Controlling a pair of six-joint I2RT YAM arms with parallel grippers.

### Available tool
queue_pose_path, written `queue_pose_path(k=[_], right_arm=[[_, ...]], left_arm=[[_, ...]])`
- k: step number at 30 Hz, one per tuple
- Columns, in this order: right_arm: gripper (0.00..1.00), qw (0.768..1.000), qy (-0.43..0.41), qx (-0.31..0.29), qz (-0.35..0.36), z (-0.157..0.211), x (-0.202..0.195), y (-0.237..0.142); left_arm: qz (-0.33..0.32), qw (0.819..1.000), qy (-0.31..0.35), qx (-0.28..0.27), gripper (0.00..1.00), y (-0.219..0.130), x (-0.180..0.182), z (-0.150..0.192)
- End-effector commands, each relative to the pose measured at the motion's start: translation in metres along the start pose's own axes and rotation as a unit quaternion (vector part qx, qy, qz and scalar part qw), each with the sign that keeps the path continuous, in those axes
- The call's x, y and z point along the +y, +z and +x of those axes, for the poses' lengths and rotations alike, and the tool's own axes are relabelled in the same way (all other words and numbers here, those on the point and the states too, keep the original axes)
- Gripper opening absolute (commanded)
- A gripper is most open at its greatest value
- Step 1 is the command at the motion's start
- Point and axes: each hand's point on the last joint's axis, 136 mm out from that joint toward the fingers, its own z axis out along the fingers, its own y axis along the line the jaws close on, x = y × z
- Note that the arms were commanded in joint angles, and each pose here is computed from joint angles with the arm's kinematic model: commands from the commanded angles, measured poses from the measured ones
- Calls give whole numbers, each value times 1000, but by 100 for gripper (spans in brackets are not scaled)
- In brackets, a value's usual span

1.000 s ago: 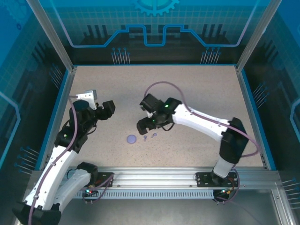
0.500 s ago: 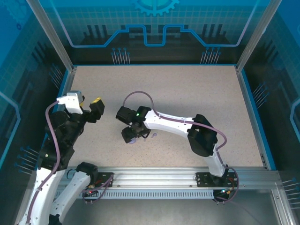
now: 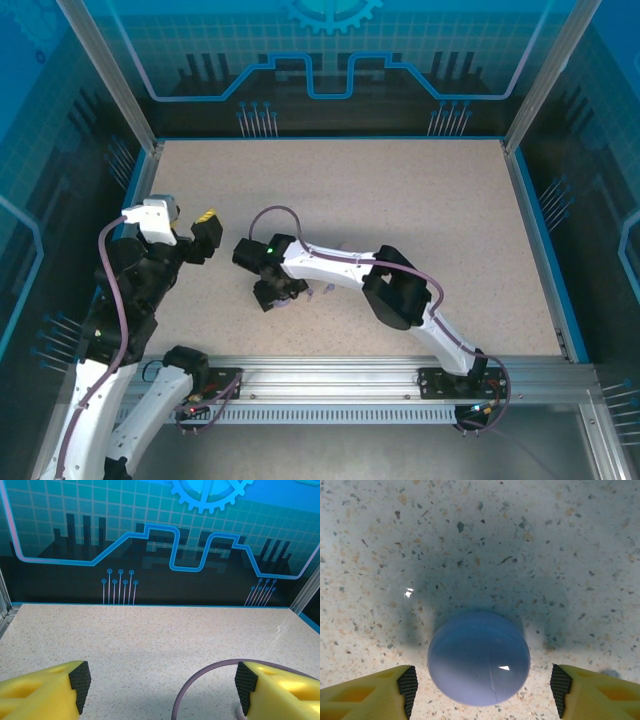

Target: Insert the wireless bluetooth earbuds into the charging case

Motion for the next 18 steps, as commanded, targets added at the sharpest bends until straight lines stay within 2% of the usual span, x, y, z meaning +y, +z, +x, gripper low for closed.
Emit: queue_pose_path(k=[1,14,18], right_arm=[[72,1000,1,22,12,7,3,11],[61,998,-9,45,43,16,-6,25],[55,998,-14,39,43,16,-7,21]], left_arm=[[-3,1000,12,-12,79,-8,1,-8],[-2,1000,11,-12,80,-6,1,-6],[-3,1000,11,-11,80,-6,1,-6]])
